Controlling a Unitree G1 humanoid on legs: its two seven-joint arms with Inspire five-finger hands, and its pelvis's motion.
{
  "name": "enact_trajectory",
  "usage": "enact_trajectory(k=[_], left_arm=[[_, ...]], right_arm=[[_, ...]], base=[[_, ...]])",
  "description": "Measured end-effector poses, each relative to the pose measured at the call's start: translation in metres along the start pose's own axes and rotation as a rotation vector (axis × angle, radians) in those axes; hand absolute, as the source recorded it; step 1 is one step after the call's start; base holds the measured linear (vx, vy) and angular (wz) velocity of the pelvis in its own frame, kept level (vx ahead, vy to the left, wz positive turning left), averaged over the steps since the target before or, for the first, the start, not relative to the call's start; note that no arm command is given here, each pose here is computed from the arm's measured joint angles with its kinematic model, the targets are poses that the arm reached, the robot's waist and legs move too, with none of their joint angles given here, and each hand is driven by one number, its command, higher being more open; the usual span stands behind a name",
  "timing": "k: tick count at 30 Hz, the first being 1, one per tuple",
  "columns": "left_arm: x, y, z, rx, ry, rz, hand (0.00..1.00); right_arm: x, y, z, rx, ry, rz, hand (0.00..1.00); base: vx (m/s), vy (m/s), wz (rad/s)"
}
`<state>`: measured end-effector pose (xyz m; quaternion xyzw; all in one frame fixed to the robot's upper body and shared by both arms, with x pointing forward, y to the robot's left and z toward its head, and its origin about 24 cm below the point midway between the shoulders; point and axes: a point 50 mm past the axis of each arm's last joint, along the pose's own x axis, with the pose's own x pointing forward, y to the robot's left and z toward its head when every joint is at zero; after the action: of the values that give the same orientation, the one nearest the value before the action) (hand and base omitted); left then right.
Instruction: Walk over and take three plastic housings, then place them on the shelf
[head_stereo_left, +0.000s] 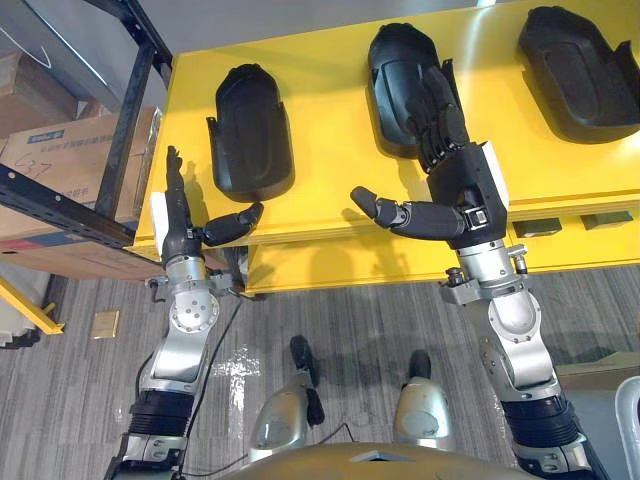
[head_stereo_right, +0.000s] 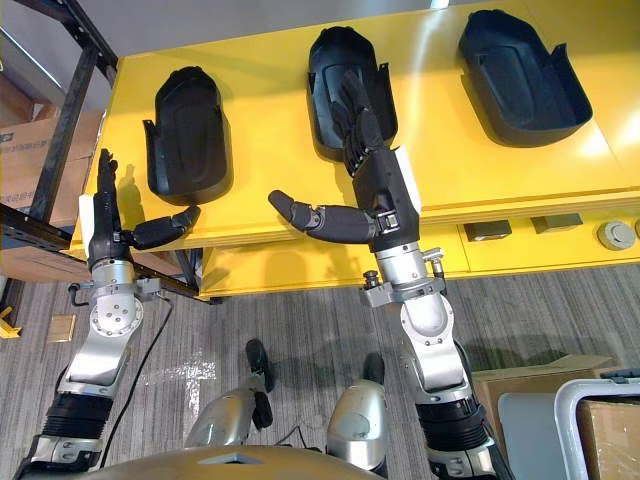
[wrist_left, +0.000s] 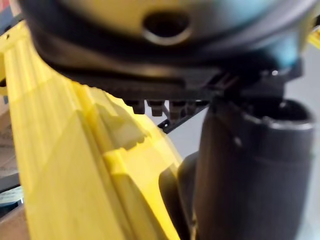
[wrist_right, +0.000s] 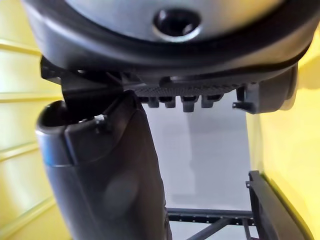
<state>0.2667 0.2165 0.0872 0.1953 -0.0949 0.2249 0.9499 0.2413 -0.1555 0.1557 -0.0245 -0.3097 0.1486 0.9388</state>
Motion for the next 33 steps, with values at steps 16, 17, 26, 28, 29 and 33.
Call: enact_trajectory(k=[16, 17, 26, 28, 29, 33], left_arm=[[0.041, 0.006, 0.009, 0.117, -0.062, 0.023, 1.00], [0.043, 0.008, 0.010, 0.127, -0.066, 0.026, 1.00], [0.055, 0.016, 0.018, 0.145, -0.088, 0.052, 1.00], [0.055, 0.017, 0.019, 0.138, -0.097, 0.051, 1.00], [0.056, 0.018, 0.019, 0.135, -0.100, 0.048, 1.00], [0.034, 0.028, 0.024, 0.023, -0.150, -0.030, 1.00]], right_arm=[[0.000, -0.003, -0.001, 0.032, 0.016, -0.013, 1.00], [0.001, -0.003, -0.001, 0.033, 0.017, -0.010, 1.00], [0.004, -0.002, 0.000, 0.038, 0.009, 0.000, 1.00], [0.003, -0.002, 0.000, 0.056, 0.007, -0.010, 1.00], [0.003, -0.002, 0.000, 0.058, 0.007, -0.011, 1.00], [-0.006, 0.002, 0.000, 0.081, 0.015, -0.027, 1.00]], base=[[-0.01, -0.025, -0.03], [0.00, -0.034, -0.06], [0.01, -0.035, -0.04], [0.03, -0.046, -0.02], [0.03, -0.040, -0.02], [0.05, -0.045, -0.05]])
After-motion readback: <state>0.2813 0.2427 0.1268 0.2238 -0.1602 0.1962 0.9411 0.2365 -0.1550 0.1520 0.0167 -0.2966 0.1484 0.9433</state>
